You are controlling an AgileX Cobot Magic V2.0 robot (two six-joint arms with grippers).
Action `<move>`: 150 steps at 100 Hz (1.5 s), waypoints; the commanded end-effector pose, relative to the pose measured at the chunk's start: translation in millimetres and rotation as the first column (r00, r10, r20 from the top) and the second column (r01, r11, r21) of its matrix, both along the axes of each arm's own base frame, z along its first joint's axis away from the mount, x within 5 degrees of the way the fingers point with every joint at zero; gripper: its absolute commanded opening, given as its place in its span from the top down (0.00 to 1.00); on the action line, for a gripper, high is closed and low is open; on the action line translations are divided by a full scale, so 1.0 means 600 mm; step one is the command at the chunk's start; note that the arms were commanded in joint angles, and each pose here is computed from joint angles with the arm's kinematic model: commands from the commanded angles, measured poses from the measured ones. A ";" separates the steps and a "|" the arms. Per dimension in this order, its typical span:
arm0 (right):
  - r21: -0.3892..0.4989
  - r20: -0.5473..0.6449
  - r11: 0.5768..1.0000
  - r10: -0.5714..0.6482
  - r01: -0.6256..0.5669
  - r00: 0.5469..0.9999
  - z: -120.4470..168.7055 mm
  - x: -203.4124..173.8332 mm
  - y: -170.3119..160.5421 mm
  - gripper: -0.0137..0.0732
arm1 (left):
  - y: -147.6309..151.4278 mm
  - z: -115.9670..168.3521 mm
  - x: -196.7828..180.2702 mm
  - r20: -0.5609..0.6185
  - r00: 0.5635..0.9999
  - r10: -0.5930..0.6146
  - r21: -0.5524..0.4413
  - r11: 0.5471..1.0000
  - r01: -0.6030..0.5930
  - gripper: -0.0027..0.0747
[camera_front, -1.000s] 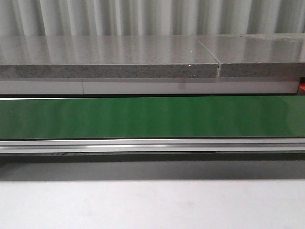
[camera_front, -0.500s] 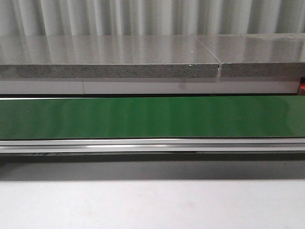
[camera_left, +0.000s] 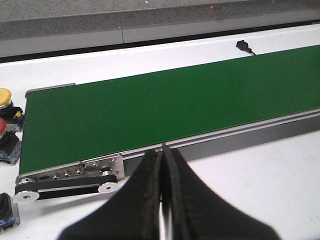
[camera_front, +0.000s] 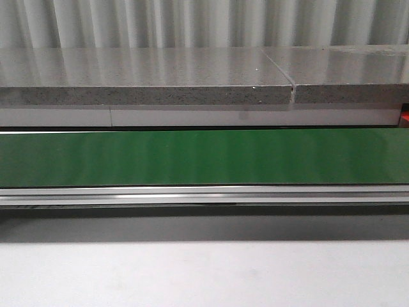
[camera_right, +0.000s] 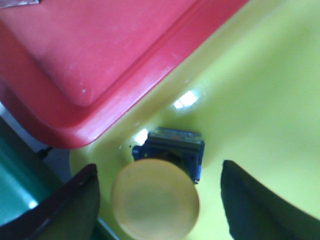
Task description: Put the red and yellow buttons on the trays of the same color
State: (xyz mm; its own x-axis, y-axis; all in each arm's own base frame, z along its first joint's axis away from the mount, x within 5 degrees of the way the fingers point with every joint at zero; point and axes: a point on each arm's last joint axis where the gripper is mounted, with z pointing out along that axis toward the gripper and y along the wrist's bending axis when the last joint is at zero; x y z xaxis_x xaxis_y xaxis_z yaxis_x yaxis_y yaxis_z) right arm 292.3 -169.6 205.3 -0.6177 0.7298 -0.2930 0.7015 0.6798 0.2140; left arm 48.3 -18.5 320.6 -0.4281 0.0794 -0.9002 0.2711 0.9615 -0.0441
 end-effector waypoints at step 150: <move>-0.545 0.338 0.622 0.777 -0.562 0.531 0.254 -0.226 0.331 0.92 | -0.002 0.022 0.004 0.080 0.997 -0.005 -0.032 0.999 0.007 0.99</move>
State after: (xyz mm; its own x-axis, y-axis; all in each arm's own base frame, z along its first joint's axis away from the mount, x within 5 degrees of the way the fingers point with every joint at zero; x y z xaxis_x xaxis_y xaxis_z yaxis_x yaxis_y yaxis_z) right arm 169.3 30.3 350.9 -0.6512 -0.0441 -0.7576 -0.1213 0.9915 0.0465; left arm 48.3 -18.5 320.6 -0.4281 0.0794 -0.9002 0.2711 0.9615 -0.0441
